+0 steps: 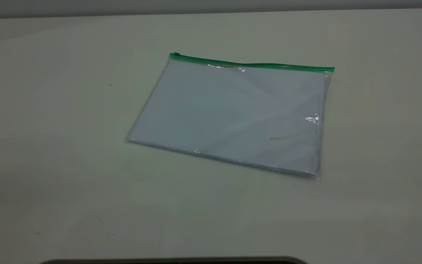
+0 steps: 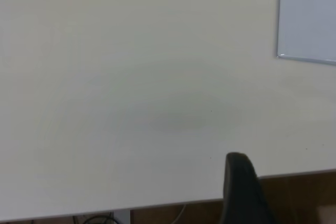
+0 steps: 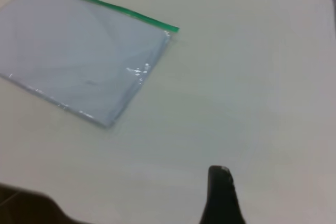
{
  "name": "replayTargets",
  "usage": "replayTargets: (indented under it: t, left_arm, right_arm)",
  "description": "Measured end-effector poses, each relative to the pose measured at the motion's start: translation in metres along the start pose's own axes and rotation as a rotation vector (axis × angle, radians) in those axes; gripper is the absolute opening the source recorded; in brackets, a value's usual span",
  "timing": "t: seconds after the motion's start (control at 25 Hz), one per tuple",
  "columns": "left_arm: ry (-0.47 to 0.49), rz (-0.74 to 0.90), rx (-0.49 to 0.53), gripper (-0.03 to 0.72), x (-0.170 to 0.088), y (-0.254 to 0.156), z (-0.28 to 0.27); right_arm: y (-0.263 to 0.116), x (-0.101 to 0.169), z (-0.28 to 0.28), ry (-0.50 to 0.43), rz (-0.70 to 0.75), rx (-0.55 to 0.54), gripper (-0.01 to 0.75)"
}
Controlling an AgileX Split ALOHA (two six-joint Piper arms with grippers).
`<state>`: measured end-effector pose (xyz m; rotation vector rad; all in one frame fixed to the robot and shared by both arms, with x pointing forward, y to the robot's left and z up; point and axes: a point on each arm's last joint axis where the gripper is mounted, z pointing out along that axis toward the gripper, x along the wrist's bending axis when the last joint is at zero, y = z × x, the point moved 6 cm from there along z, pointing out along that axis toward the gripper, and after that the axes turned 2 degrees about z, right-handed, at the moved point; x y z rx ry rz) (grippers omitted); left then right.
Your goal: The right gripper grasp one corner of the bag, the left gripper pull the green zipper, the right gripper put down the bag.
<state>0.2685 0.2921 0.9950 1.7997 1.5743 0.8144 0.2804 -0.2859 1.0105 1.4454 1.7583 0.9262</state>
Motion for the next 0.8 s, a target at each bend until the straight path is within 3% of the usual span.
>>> replayTargets:
  t: [0.2,0.8]
  left_arm:
    - [0.000,-0.003,0.000,0.482,0.0000,0.0000,0.0000]
    - [0.000,-0.003,0.000,0.482,0.0000,0.0000,0.0000]
  right_arm:
    - [-0.0006,-0.0081,-0.0001,-0.054,0.058,0.003,0.573]
    - [-0.0008,-0.0089,-0.0002,-0.059,0.067,0.003,0.572]
